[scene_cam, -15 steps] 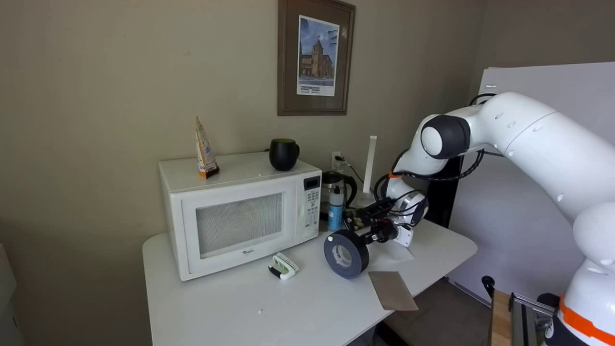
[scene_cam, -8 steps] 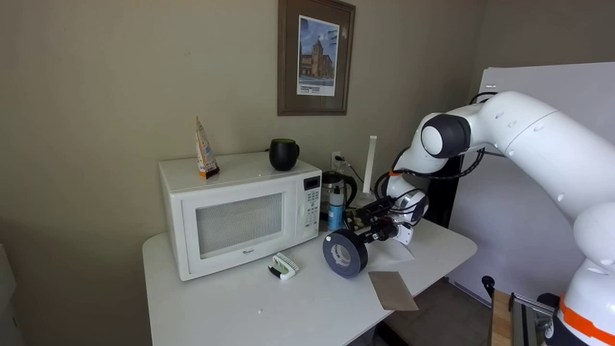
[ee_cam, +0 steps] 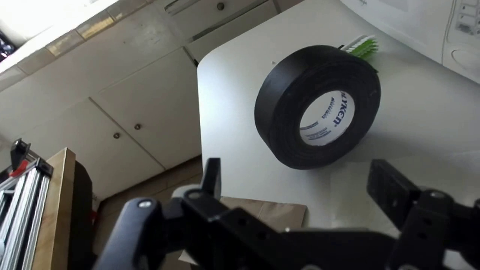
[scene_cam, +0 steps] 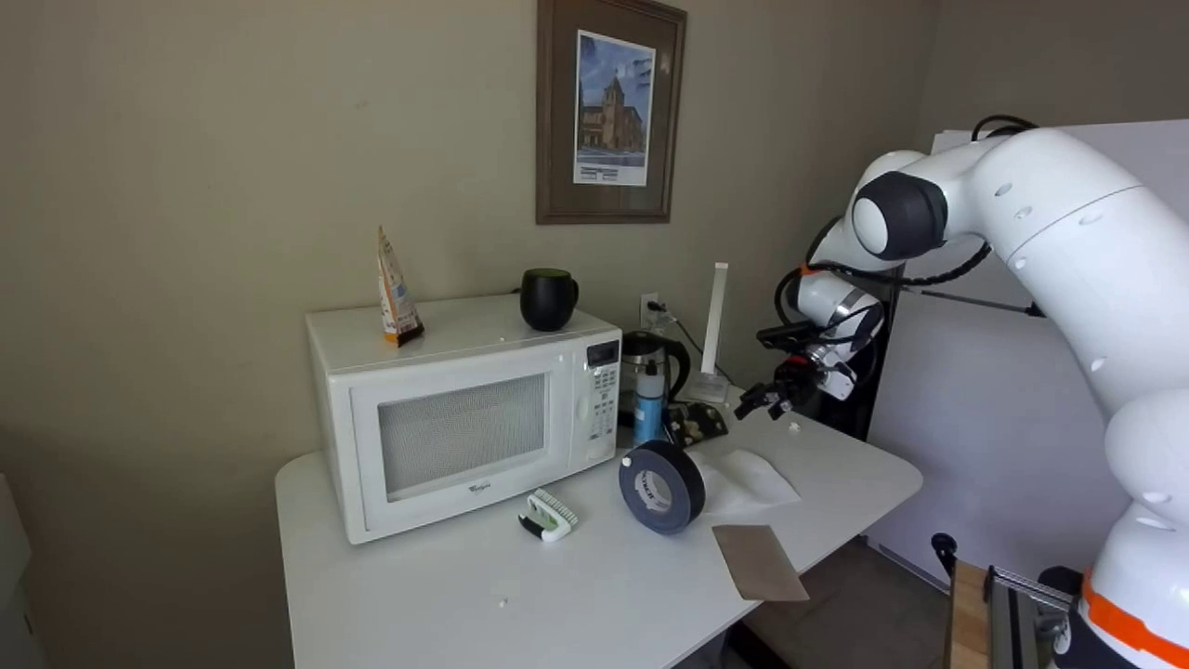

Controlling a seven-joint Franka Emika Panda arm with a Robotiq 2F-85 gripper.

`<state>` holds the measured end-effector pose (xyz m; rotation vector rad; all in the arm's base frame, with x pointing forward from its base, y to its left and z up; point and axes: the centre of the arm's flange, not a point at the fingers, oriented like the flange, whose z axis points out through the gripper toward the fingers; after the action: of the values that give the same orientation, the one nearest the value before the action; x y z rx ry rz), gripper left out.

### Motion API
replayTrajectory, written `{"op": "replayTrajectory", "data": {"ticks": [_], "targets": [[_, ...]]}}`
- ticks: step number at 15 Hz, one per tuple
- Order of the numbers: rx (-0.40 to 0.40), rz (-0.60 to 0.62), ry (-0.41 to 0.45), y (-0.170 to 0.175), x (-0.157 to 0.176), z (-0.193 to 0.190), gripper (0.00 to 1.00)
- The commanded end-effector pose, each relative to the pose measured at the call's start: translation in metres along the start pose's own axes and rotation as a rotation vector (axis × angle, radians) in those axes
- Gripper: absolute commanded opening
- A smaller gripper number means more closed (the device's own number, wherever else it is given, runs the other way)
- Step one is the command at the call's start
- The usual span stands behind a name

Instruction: Move the black masking tape to the left

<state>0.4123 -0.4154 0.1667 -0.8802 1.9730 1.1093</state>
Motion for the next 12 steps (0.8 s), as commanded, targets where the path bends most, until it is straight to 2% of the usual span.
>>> {"op": "replayTrajectory", "data": {"ticks": [1, 7, 12], "targets": [[0.015, -0.056, 0.194, 0.057, -0.026, 0.015, 1.00], [-0.123, -0.169, 0.522, 0.123, -0.073, 0.077, 1.00], [-0.305, -0.315, 0.783, 0.179, -0.117, 0.143, 1.00]]}}
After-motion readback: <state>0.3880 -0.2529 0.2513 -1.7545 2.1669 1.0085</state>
